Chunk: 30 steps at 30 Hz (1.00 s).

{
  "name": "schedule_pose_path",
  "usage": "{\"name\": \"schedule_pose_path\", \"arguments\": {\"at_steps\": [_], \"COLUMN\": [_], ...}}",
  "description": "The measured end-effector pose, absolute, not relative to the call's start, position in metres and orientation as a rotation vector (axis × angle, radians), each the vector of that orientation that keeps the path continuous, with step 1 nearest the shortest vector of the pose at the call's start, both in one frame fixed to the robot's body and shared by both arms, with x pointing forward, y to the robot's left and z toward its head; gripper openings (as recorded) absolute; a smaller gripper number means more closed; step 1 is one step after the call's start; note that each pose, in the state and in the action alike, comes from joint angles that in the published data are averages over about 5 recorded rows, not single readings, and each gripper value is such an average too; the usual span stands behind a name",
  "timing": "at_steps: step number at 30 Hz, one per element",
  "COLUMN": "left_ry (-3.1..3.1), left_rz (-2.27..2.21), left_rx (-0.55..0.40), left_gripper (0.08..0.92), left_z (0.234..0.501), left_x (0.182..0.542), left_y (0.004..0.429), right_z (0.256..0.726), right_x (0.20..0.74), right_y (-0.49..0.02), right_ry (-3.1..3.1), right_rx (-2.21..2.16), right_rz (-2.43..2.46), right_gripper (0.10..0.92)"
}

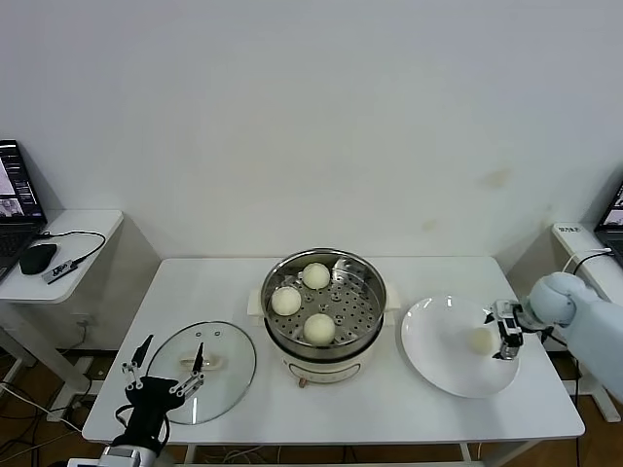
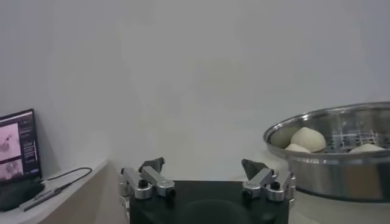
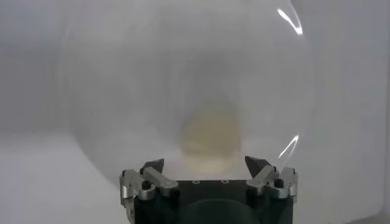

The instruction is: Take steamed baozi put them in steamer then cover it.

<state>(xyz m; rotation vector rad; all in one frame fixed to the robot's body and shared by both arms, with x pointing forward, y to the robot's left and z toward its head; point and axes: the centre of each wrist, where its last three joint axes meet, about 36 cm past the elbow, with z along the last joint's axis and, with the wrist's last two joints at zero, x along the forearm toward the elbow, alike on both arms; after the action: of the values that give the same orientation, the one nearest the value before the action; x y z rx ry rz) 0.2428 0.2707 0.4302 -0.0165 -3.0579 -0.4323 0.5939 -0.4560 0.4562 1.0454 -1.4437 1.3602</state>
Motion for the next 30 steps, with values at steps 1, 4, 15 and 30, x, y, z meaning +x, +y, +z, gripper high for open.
{"name": "schedule_pose_path", "arguments": {"at_steps": [1, 4, 15, 30], "left_ry": [-3.057, -3.054, -3.045, -3.055], "left_rz": [-0.432, -0.431, -0.427, -0.431], "left_rx": [-0.015, -0.012, -0.005, -0.005], "left_gripper": [0.823, 0.823, 0.823, 0.823], "left_z": [0.430, 0.429, 0.427, 0.431], "left_x": [0.243, 0.243, 0.240, 0.240], "left_y": [0.271, 0.271, 0.272, 0.272], "right_z": [0.454, 0.451, 0.447, 0.495], "right_x": [0.597, 0.603, 0.611, 0.615], "right_y": [-0.454, -0.451, -0.454, -0.456], "right_ry": [-1.444, -1.443, -1.415, -1.413], "right_rx": [1.045, 1.038, 1.008, 0.996], "right_rz": [1.359, 1.357, 1.351, 1.364], "right_gripper": [0.800, 0.767, 0.637, 0.577]}}
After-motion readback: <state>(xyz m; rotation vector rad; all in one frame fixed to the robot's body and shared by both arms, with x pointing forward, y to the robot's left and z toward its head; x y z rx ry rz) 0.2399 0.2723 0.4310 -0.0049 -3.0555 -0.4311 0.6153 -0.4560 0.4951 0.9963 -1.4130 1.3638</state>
